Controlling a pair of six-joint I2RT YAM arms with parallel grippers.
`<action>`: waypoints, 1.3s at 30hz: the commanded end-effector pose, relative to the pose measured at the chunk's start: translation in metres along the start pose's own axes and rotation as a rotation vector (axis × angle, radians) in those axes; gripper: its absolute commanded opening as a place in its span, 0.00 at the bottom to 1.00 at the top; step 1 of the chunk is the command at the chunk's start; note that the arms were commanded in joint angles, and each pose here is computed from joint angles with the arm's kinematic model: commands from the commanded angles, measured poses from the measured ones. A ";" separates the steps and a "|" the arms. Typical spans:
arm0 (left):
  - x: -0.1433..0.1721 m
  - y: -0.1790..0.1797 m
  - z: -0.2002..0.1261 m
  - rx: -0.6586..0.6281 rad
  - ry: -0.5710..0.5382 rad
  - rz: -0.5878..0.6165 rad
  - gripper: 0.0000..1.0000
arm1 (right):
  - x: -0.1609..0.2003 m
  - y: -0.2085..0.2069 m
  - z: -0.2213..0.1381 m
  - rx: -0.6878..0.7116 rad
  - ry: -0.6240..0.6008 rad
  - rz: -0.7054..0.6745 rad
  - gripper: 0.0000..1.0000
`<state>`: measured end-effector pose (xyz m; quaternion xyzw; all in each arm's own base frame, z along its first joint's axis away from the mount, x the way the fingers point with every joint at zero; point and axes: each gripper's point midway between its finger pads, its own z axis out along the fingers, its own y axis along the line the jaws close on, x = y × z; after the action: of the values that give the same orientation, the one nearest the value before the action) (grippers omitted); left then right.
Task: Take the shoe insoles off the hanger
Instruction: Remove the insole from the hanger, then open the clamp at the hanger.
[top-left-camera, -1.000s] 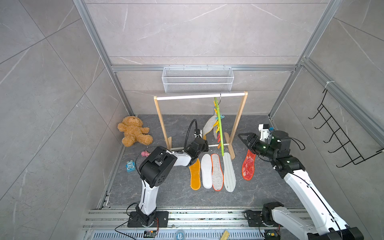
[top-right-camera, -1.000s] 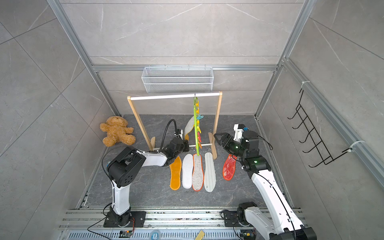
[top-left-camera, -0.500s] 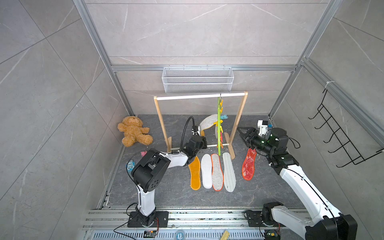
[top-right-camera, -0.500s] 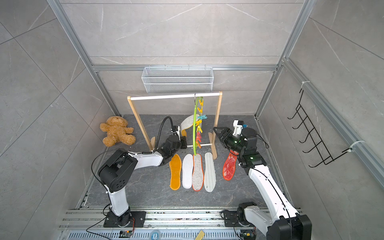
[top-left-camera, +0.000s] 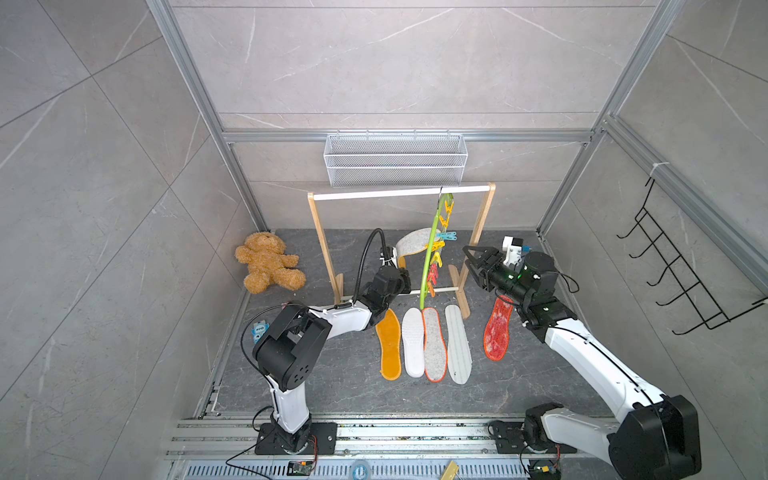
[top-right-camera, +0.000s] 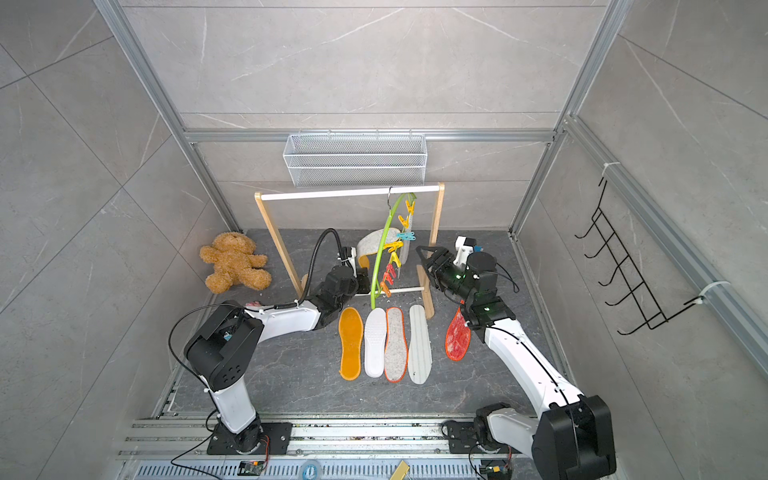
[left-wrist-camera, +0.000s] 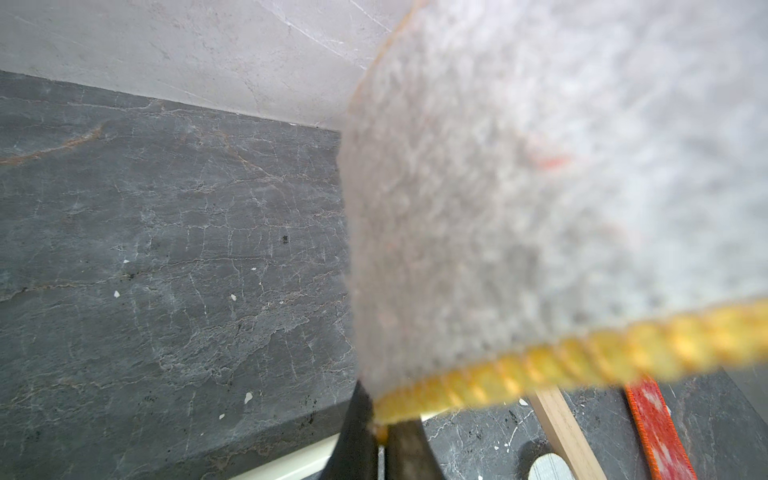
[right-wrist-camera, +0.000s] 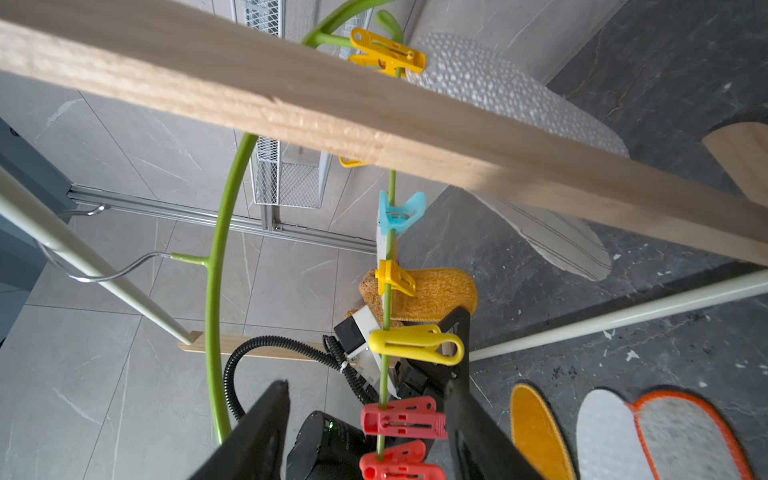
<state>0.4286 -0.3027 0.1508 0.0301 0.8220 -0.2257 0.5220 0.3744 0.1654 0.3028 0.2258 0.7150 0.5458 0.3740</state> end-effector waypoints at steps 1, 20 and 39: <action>-0.037 -0.010 -0.012 0.024 -0.074 0.016 0.00 | -0.010 0.013 0.008 -0.048 -0.064 0.016 0.58; -0.044 -0.011 -0.017 0.046 -0.062 0.022 0.00 | -0.023 0.008 0.039 -0.084 -0.184 0.105 0.58; -0.044 -0.016 -0.018 0.071 -0.052 0.011 0.00 | -0.028 0.001 0.062 -0.136 -0.287 0.211 0.55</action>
<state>0.4245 -0.2973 0.1567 0.0491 0.8289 -0.2277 0.5085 0.4353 0.1854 0.2857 0.3427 0.6230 0.5718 0.4093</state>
